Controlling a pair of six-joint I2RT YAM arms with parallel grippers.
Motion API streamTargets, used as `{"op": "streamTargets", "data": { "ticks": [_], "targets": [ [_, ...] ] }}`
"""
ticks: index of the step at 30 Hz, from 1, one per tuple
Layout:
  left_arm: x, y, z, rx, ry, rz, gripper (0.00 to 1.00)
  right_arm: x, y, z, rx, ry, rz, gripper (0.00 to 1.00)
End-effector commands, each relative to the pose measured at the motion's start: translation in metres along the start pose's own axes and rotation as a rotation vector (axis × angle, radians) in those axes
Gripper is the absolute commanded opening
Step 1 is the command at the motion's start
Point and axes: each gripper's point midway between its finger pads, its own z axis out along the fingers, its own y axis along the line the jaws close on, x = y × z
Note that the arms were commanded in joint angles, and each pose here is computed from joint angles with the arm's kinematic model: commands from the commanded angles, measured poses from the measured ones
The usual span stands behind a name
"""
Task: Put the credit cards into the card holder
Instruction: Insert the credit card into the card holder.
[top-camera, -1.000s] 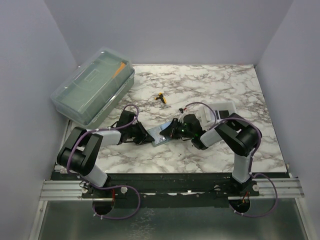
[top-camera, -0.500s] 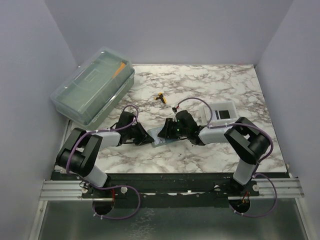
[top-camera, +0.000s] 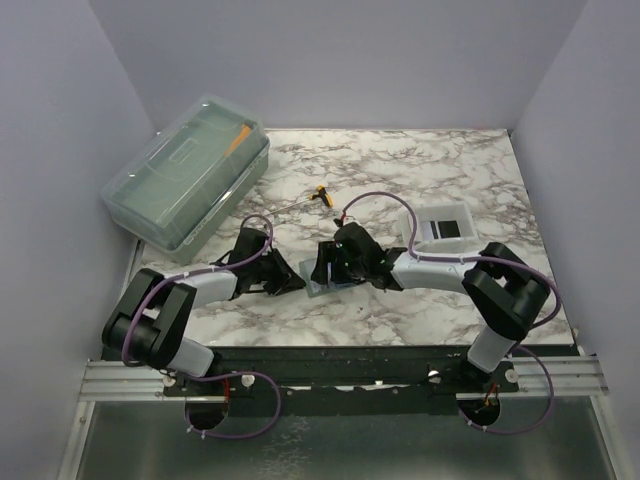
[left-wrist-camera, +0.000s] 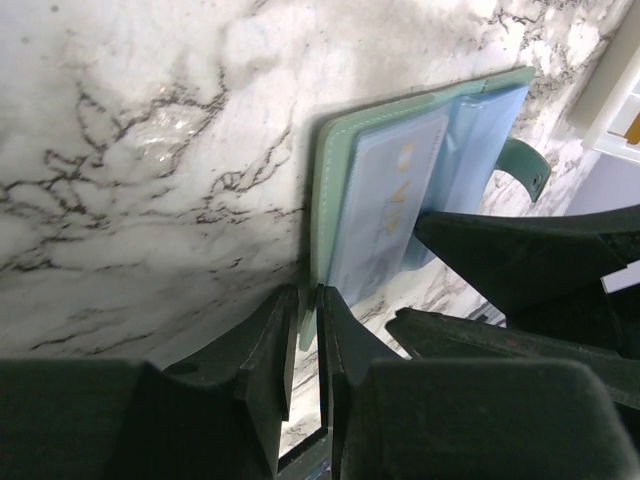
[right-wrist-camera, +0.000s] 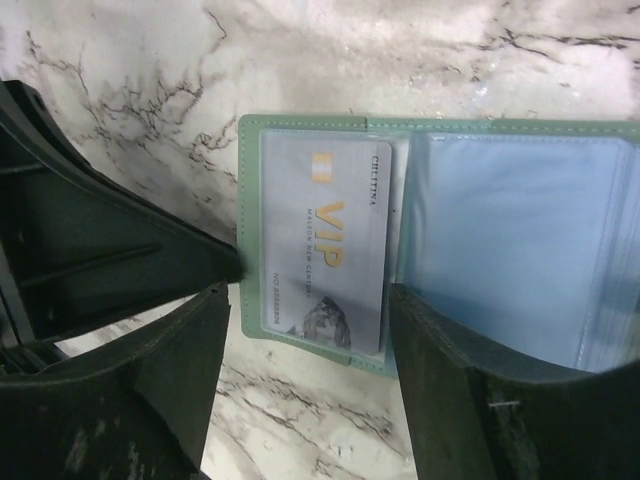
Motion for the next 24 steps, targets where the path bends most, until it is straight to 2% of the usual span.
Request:
{"op": "streamTargets", "data": {
  "ticks": [1, 8, 14, 19, 21, 24],
  "targets": [
    [0.011, 0.052, -0.011, -0.205, -0.033, -0.013, 0.25, 0.011, -0.021, -0.014, 0.097, 0.041, -0.05, 0.7],
    [0.008, 0.048, -0.024, -0.2, -0.075, 0.022, 0.32, 0.016, -0.009, -0.004, 0.036, 0.075, -0.04, 0.71],
    [0.01, 0.041, -0.013, -0.173, -0.022, 0.032, 0.27, 0.018, 0.009, 0.007, -0.057, 0.095, -0.039, 0.66],
    [0.006, 0.037, -0.01, -0.168, -0.026, 0.045, 0.23, 0.02, 0.041, 0.011, -0.164, 0.113, -0.067, 0.64],
    [-0.001, 0.039, -0.019, -0.2, -0.083, 0.044, 0.23, 0.009, 0.048, 0.003, -0.181, 0.08, -0.058, 0.65],
    [-0.014, 0.034, -0.046, -0.217, -0.204, 0.063, 0.3, -0.021, 0.036, -0.019, -0.118, 0.008, -0.048, 0.68]
  ]
}}
